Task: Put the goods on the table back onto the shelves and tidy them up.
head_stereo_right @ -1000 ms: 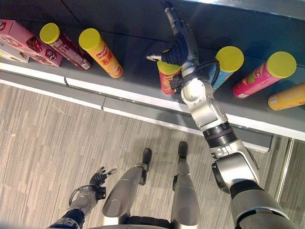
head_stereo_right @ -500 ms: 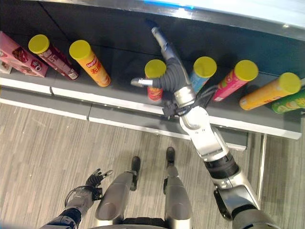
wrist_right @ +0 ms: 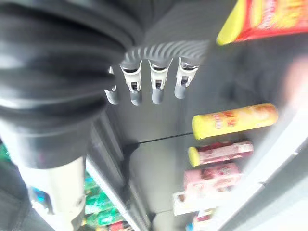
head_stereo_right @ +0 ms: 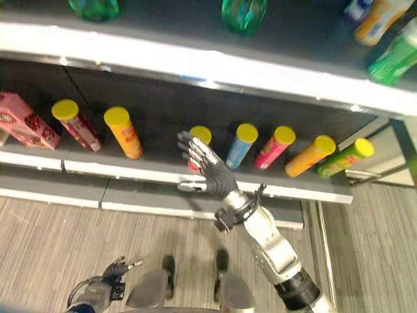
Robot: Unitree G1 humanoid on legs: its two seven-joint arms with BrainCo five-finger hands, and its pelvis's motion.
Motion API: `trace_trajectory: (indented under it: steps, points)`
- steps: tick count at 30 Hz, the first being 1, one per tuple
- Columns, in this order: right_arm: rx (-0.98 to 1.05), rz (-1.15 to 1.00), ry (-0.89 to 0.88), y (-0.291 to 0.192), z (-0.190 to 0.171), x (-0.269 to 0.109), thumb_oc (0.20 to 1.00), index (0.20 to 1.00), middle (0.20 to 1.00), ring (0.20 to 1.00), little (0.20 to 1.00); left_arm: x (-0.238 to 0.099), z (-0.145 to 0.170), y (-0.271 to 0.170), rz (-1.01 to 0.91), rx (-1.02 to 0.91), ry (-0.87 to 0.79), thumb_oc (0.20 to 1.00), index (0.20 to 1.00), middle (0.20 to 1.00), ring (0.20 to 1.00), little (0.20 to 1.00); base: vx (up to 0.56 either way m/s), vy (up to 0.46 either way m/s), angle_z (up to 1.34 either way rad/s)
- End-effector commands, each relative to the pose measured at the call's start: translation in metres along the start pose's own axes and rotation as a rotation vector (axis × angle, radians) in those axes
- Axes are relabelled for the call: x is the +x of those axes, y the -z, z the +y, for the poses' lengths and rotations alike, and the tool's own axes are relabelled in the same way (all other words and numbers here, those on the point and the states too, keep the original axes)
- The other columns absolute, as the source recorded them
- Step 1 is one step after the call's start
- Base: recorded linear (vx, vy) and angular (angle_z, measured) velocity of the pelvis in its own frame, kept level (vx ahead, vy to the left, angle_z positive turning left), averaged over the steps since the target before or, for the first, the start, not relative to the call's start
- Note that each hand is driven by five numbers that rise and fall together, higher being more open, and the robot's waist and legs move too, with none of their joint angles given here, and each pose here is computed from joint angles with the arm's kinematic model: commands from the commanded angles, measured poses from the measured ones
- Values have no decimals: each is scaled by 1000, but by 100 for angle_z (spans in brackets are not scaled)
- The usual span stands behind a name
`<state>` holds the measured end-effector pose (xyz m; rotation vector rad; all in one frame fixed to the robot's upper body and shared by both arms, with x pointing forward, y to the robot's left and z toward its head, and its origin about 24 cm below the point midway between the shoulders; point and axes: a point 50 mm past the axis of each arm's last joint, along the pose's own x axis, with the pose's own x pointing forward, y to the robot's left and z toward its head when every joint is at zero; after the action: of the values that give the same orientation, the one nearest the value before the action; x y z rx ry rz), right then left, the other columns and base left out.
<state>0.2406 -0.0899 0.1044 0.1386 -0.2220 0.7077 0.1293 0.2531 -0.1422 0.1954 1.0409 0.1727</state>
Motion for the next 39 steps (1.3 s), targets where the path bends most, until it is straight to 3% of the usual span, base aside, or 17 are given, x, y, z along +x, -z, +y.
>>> trace_trajectory:
  steps: [1,4,14,22,29,32,33,34,39]
  points:
    - [36,-80,-64,-12,5,5,1000,1000,1000,1000,1000,1,-5,2,9,30,30,1000,1000,1000,1000,1000,0,-119,-32]
    - [116,-72,-36,-6,3,-5,1000,1000,1000,1000,1000,-1,-10,11,36,8,46,1000,1000,1000,1000,1000,-39,-168,-9]
    - [64,121,35,27,-23,-34,1000,1000,1000,1000,1000,-5,-14,22,55,-81,62,1000,1000,1000,1000,1000,-34,-30,6]
    - [36,263,119,55,-36,-47,1000,1000,1000,1000,1000,-3,-25,17,60,-7,104,1000,1000,1000,1000,1000,58,357,4]
    - [41,231,211,54,-41,-43,1000,1000,1000,1000,1000,2,-9,1,17,-2,35,1000,1000,1000,1000,1000,11,409,-2]
    - [-7,225,253,51,-48,-44,1000,1000,1000,1000,1000,-1,-6,8,20,-19,17,1000,1000,1000,1000,1000,-101,238,-27]
    - [-19,312,291,68,-52,-60,1000,1000,1000,1000,1000,-3,0,19,72,7,7,1000,1000,1000,1000,1000,-9,16,-35]
    - [-27,261,263,60,-50,-48,1000,1000,1000,1000,1000,-2,4,14,55,-5,-10,1000,1000,1000,1000,1000,-29,-23,-10]
    - [-34,254,294,55,-54,-50,1000,1000,1000,1000,1000,1,-11,4,18,-68,13,1000,1000,1000,1000,1000,24,-69,32]
